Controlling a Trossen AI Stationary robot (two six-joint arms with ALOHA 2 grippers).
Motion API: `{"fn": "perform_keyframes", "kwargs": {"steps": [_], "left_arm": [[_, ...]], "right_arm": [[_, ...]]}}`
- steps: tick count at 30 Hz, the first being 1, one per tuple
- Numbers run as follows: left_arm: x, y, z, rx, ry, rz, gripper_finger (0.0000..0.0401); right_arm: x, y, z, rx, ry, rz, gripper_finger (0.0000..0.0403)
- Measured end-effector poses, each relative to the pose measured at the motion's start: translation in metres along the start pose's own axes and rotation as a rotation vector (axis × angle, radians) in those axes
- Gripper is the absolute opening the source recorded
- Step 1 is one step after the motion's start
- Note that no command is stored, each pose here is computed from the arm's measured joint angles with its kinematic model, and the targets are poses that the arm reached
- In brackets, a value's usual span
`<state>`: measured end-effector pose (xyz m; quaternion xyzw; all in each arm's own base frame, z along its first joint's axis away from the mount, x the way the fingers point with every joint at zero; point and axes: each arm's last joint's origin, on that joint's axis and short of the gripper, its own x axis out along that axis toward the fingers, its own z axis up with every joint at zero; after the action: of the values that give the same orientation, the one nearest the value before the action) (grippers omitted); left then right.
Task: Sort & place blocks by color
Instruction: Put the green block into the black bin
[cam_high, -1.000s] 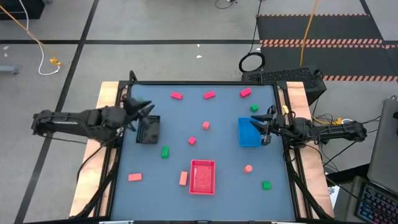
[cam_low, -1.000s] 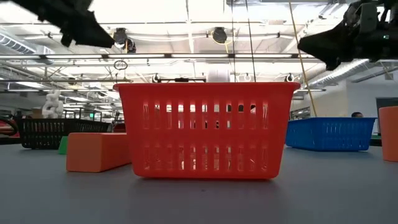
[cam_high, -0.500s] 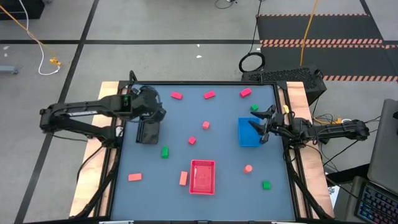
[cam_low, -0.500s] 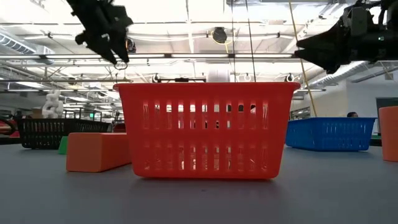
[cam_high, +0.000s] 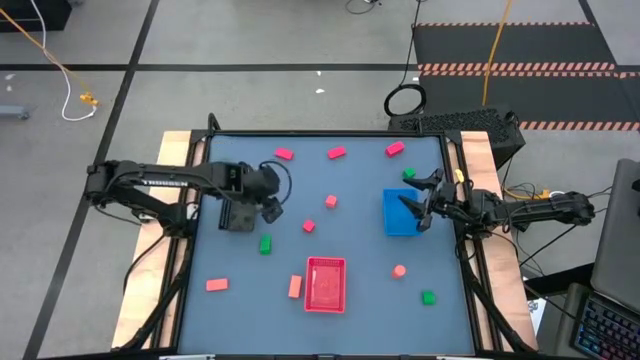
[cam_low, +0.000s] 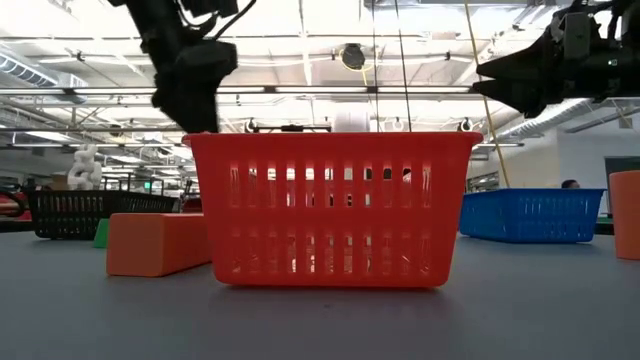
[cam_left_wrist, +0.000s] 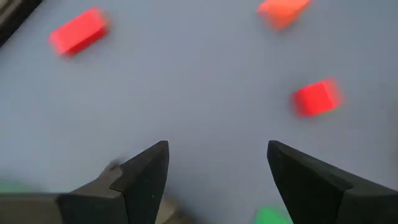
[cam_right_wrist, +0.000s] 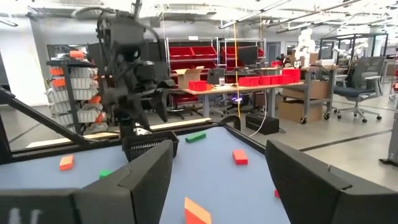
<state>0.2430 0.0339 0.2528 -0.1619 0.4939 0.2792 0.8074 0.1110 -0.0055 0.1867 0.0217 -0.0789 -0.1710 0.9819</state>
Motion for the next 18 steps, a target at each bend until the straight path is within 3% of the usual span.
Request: {"fn": "perform_keyframes", "kwargs": {"steps": [3,5,12,18], "left_arm": [[0.001,0.018,-0.004,-0.107,0.029,0.194,0.0274],[0.002,0.035,-0.002,-0.211,0.057,0.258,0.0274],[0.010,0.108,0.010,-0.442,0.139,0.337,0.0273],[0.012,0.164,0.003,-0.661,0.223,0.375,0.0273]], "right_arm": [[0.000,0.000,0.002,0.019,-0.022,-0.005,0.0254],[0.000,-0.001,0.004,0.050,-0.043,-0.017,0.0254],[0.000,-0.001,0.008,0.117,-0.083,-0.018,0.0254],[0.000,-0.001,0.009,0.135,-0.083,-0.017,0.0254]]}}
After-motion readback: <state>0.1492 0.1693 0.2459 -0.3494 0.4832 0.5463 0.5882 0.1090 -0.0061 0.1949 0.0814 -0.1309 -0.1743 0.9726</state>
